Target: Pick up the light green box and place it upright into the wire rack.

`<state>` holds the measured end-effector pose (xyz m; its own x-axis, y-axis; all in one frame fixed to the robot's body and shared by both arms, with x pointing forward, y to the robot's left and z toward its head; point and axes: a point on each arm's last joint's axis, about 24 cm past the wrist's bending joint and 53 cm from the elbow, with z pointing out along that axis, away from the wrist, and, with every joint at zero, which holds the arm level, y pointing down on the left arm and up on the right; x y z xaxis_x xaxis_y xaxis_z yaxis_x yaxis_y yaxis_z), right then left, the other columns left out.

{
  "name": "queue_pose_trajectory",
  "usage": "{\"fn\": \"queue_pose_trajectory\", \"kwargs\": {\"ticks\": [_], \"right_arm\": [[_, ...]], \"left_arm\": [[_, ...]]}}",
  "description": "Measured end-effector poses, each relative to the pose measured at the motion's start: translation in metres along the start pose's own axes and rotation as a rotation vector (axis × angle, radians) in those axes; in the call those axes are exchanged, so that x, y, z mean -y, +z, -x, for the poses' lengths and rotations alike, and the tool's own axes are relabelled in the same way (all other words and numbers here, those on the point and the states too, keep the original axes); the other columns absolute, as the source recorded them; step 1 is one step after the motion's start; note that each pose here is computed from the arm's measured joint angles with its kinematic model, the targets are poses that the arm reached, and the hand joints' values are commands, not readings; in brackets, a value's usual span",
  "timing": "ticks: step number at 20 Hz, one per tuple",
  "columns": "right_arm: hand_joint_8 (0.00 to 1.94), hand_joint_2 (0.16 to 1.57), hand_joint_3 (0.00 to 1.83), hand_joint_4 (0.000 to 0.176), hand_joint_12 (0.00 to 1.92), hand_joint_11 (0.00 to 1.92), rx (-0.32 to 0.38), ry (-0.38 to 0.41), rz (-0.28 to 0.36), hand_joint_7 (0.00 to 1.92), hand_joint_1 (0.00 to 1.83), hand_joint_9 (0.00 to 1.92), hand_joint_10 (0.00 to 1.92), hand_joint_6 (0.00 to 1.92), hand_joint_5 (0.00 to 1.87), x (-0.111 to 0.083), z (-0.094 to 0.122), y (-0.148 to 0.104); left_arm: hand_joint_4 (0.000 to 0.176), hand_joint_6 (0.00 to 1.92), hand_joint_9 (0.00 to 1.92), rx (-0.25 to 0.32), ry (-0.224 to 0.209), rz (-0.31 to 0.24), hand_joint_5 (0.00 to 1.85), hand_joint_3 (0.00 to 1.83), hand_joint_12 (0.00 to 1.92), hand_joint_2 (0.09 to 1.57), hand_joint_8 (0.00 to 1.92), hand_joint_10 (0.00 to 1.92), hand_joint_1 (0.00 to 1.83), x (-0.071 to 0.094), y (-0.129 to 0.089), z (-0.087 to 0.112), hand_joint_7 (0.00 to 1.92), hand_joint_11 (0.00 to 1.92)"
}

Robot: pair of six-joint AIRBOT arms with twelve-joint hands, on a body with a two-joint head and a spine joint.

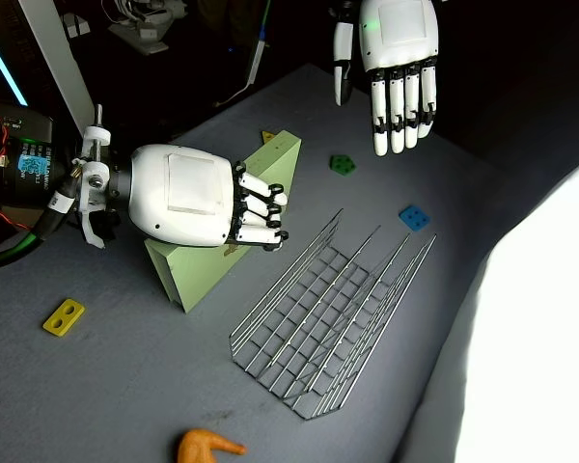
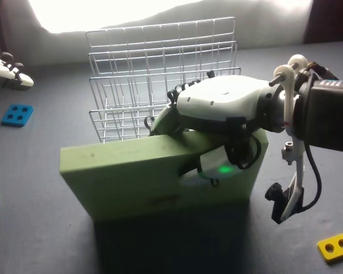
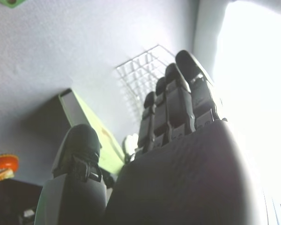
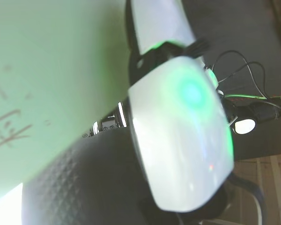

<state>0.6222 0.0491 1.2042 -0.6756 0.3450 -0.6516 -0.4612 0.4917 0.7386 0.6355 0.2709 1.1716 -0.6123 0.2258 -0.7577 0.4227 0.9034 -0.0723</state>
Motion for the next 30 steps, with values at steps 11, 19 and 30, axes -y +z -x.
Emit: {"fn": "queue_pose_trajectory", "kwargs": {"ticks": [11, 19, 30], "right_arm": [[1.27, 1.18, 0.0, 0.0, 1.79, 0.36, 0.018, 0.074, 0.005, 0.92, 1.21, 0.74, 1.31, 1.12, 0.82, -0.007, 0.022, -0.008], [1.29, 1.18, 0.0, 0.0, 1.79, 0.35, 0.108, 0.074, 0.089, 0.91, 1.21, 0.72, 1.31, 1.1, 0.82, -0.051, 0.069, -0.037], [1.36, 1.19, 0.0, 0.0, 1.85, 0.32, 0.221, 0.005, 0.124, 0.88, 1.21, 0.67, 1.4, 1.08, 0.82, -0.067, 0.114, -0.047]], "left_arm": [[0.0, 0.0, 0.21, 0.0, 0.0, 0.0, 0.08, 0.0, 0.86, 1.37, 0.0, 0.0, 0.24, 0.0, 0.0, 0.0, 0.15, 0.0], [0.0, 0.0, 0.22, 0.0, 0.0, 0.0, 0.09, 0.0, 0.87, 1.37, 0.0, 0.0, 0.22, 0.0, 0.0, 0.0, 0.15, 0.0], [0.0, 0.0, 0.2, 0.0, 0.0, 0.0, 0.09, 0.0, 0.82, 1.38, 0.0, 0.0, 0.23, 0.0, 0.0, 0.0, 0.14, 0.0]]}}
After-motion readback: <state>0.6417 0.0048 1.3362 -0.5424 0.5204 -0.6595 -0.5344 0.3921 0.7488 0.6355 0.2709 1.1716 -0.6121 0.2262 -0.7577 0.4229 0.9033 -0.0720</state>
